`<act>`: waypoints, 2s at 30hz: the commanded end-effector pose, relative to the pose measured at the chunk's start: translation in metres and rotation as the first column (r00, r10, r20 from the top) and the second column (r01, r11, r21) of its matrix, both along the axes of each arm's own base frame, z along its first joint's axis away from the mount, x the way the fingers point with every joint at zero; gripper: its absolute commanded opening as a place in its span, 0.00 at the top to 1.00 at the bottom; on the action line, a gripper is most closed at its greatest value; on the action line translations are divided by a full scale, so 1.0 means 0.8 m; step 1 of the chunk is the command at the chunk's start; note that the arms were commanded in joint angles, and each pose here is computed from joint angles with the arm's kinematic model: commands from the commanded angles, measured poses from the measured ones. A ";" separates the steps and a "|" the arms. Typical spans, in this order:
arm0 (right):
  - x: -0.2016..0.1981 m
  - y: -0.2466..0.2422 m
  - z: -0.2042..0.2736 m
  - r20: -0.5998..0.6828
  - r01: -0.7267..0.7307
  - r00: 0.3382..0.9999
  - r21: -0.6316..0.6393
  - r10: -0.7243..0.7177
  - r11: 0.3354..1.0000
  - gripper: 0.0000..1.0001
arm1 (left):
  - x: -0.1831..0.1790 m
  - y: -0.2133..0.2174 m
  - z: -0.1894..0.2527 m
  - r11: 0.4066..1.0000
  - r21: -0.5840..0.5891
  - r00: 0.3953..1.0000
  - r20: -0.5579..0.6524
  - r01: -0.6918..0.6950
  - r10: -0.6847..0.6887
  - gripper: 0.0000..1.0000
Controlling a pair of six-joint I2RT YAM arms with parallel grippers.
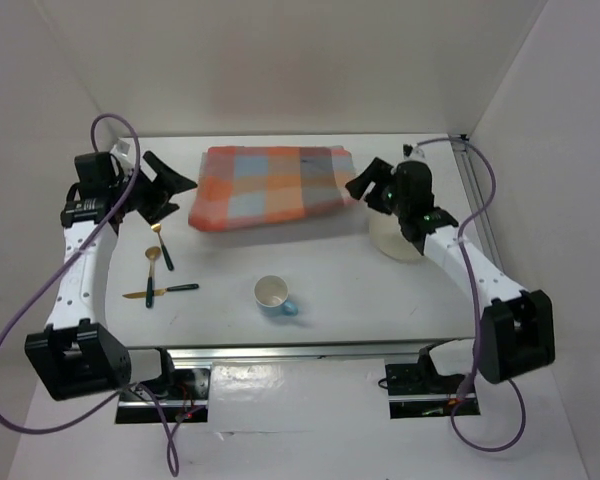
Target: Set the dinner table for one person
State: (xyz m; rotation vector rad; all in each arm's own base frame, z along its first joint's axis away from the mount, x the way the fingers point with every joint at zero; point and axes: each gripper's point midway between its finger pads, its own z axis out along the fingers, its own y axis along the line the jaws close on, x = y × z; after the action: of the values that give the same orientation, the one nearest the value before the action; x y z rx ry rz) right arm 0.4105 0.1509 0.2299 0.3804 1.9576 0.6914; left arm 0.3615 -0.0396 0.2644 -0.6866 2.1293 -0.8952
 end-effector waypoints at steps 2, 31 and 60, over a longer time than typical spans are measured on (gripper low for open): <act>-0.062 0.002 -0.008 0.002 -0.048 0.999 -0.025 0.048 0.999 0.11 | -0.017 0.030 0.040 0.985 0.158 0.992 0.112 -0.076 0.058 0.13; 0.013 0.039 -0.291 -0.601 -0.225 0.798 -0.245 0.034 0.943 1.00 | 0.074 -0.026 -0.310 0.924 0.340 0.831 -0.555 0.177 0.045 1.00; -0.125 -0.019 -0.284 -0.636 -0.168 0.771 -0.267 -0.043 0.949 1.00 | -0.075 -0.046 -0.322 0.904 0.343 0.763 -0.646 0.256 0.029 1.00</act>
State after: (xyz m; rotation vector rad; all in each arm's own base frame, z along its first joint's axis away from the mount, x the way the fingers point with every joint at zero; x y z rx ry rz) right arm 0.3351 0.1520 0.0156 0.3889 2.6184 0.4004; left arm 0.3284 -0.0844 0.0175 -0.6756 2.8037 -0.3449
